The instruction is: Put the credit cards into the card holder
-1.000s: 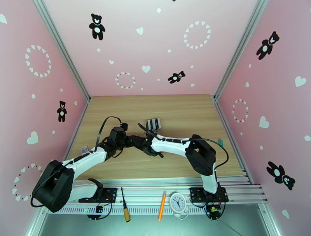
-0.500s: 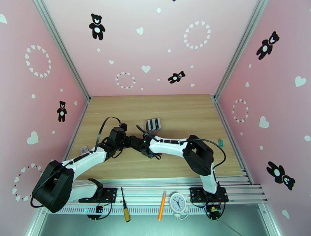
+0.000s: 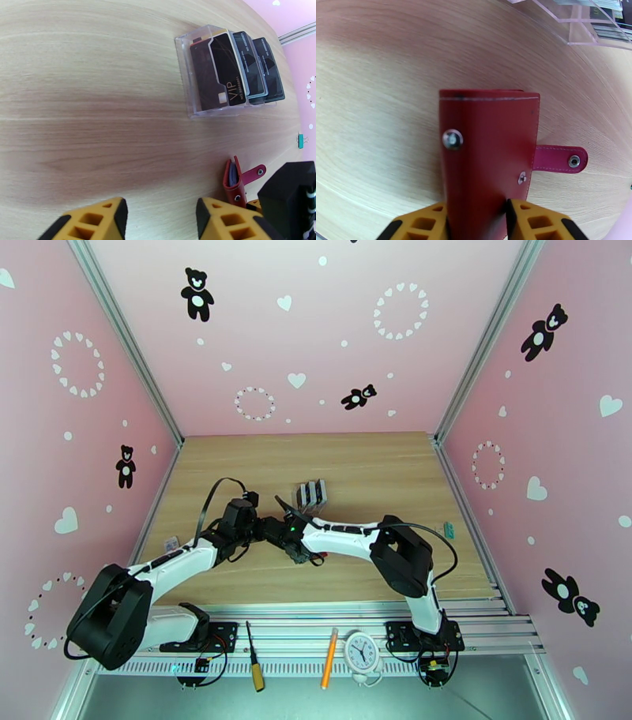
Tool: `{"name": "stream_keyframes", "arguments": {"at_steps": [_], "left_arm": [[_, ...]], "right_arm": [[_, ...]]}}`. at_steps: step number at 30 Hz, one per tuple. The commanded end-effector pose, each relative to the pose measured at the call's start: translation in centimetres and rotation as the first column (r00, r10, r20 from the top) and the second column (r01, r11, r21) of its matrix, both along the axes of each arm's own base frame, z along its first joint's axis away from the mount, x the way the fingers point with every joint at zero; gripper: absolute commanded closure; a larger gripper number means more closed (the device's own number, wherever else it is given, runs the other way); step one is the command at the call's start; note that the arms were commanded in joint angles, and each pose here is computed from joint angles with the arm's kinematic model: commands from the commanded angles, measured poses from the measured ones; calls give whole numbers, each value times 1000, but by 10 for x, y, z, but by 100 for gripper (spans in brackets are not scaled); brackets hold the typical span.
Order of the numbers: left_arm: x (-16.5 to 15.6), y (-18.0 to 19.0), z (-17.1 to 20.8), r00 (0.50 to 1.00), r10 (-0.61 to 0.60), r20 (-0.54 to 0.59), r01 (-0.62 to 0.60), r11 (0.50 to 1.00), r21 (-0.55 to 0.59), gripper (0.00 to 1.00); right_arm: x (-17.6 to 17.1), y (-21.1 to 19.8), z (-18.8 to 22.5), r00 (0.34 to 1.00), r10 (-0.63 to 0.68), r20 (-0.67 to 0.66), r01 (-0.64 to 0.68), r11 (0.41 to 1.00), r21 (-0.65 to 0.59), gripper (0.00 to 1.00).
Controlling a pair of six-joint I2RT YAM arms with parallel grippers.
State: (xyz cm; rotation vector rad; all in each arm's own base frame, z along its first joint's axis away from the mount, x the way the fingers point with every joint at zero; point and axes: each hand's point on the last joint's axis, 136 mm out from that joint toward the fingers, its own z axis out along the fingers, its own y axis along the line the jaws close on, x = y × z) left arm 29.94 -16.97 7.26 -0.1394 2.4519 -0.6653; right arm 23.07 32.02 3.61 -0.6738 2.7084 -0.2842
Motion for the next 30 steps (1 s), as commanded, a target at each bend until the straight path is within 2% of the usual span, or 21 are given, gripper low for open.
{"name": "stream_keyframes", "arguments": {"at_steps": [1,5,19,23,30], "left_arm": [[2,3,-3,1000,15,-15,-15,1000,7,47],[3,3,-3,1000,13,-17,-13,1000,7,47],[2,-3,-4,1000,-8,-23,8,1000,-13,47],[1,-15,-6,998,-58,-40,56,997,-58,47],[-2,-33,-10,989,-133,-65,123,984,-129,47]], "right_arm": [[-1,15,11,1000,13,-2,-13,998,64,58],[-4,21,15,1000,20,-17,-18,994,107,50],[-4,23,47,1000,29,2,-29,980,195,49],[-1,21,63,999,31,-6,-28,965,262,49],[9,-1,86,1000,-1,14,-3,952,305,49]]}}
